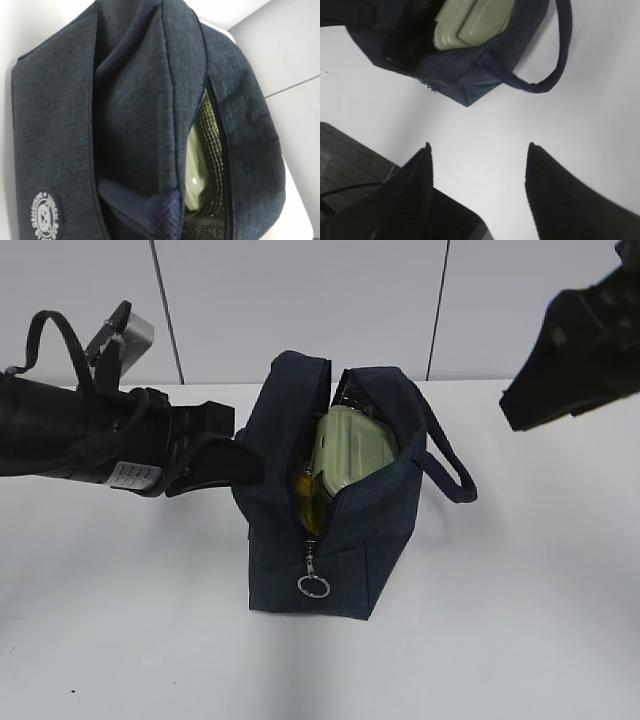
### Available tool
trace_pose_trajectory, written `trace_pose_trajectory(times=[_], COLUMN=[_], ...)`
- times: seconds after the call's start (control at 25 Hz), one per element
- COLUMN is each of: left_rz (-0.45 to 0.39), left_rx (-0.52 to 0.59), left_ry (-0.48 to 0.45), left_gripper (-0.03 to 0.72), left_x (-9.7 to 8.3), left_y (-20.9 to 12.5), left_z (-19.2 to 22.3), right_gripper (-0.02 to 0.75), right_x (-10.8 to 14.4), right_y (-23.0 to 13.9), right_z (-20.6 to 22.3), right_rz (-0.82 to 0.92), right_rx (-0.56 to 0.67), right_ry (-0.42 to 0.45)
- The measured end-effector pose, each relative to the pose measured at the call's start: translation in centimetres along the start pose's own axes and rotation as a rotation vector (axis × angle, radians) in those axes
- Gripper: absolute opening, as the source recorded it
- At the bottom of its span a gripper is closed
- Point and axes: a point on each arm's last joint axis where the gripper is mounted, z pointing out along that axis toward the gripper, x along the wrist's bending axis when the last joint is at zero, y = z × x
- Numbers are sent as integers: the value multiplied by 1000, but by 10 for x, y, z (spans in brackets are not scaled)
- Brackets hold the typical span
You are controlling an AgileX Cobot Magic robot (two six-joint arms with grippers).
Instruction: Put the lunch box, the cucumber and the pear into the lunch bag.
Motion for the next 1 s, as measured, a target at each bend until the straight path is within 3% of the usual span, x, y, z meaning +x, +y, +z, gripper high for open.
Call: trace_pose_trajectory(times=[0.32,0.84,1.0], left_rz=[98,272,306], left_rx=[52,100,110], left_ry=[25,53,61], left_gripper=[-8,67,126], left_x=[2,-4,-4], left_y=[-4,-6,-6], left_z=[0,-13,-15], right_gripper=[422,366,365], right_x=[5,4,12], right_y=[-59,-93,-98], right_z=[25,70,77], right_rz=[96,106,97], right_rx=[50,11,-29], right_ry=[88,173,285])
